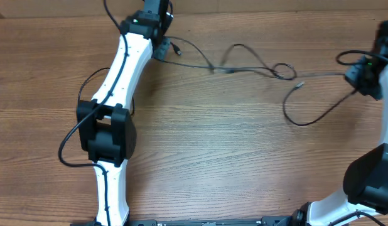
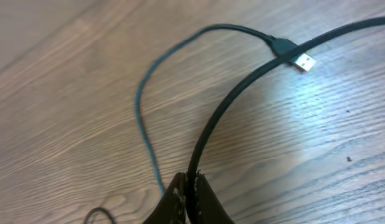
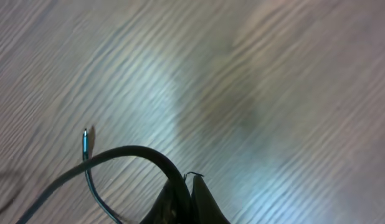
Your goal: Untangle cables
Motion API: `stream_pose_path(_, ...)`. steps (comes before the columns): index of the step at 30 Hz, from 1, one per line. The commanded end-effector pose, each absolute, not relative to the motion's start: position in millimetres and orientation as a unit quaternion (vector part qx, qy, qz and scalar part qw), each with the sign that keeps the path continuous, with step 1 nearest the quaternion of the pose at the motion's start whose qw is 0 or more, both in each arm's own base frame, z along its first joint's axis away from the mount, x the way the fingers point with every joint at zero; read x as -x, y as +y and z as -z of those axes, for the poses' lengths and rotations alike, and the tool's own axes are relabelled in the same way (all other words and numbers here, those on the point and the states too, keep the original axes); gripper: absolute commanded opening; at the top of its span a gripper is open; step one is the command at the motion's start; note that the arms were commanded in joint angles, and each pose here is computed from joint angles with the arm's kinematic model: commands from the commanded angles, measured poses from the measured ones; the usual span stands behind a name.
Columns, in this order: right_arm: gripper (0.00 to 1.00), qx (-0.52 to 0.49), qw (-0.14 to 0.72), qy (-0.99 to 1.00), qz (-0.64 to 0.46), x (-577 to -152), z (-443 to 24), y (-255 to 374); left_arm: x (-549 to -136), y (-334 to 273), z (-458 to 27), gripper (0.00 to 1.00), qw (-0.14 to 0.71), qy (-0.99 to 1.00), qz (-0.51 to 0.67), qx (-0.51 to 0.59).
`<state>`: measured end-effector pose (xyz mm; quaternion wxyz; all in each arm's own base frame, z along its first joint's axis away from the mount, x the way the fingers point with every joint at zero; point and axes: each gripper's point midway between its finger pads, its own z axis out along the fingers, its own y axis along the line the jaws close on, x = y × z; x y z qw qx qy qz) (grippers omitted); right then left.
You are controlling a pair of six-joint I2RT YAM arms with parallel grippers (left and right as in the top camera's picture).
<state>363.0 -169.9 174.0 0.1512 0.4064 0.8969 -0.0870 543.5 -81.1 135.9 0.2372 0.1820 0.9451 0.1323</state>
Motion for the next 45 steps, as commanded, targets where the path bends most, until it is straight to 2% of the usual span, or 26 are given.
stream_pose_path(1, 0.04, -0.434, 0.179, 0.878, 0.094, -357, -194, -187, -546, -62, -176, 0.04, 0.272, 0.939, -0.145, -0.151)
stream_pose_path(16, 0.04, -0.431, 0.190, 0.876, 0.101, -358, -196, -198, -537, 12, -173, 0.04, 0.239, 0.950, -0.187, -0.078)
stream_pose_path(38, 0.04, -0.427, 0.190, 0.880, 0.087, -361, -196, -193, -531, 106, -176, 0.05, 0.238, 0.948, -0.205, 0.045)
stream_pose_path(41, 0.04, -0.427, 0.190, 0.879, 0.087, -361, -196, -193, -531, 105, -176, 0.39, 0.238, 0.948, -0.205, 0.044)
stream_pose_path(42, 0.04, -0.427, 0.190, 0.880, 0.086, -361, -196, -193, -531, 104, -176, 0.92, 0.238, 0.948, -0.205, 0.042)
stream_pose_path(43, 0.04, -0.427, 0.190, 0.880, 0.085, -361, -196, -193, -532, 102, -176, 0.99, 0.239, 0.949, -0.204, 0.040)
stream_pose_path(45, 0.04, -0.427, 0.191, 0.880, 0.083, -362, -195, -192, -532, 98, -176, 1.00, 0.240, 0.949, -0.203, 0.037)
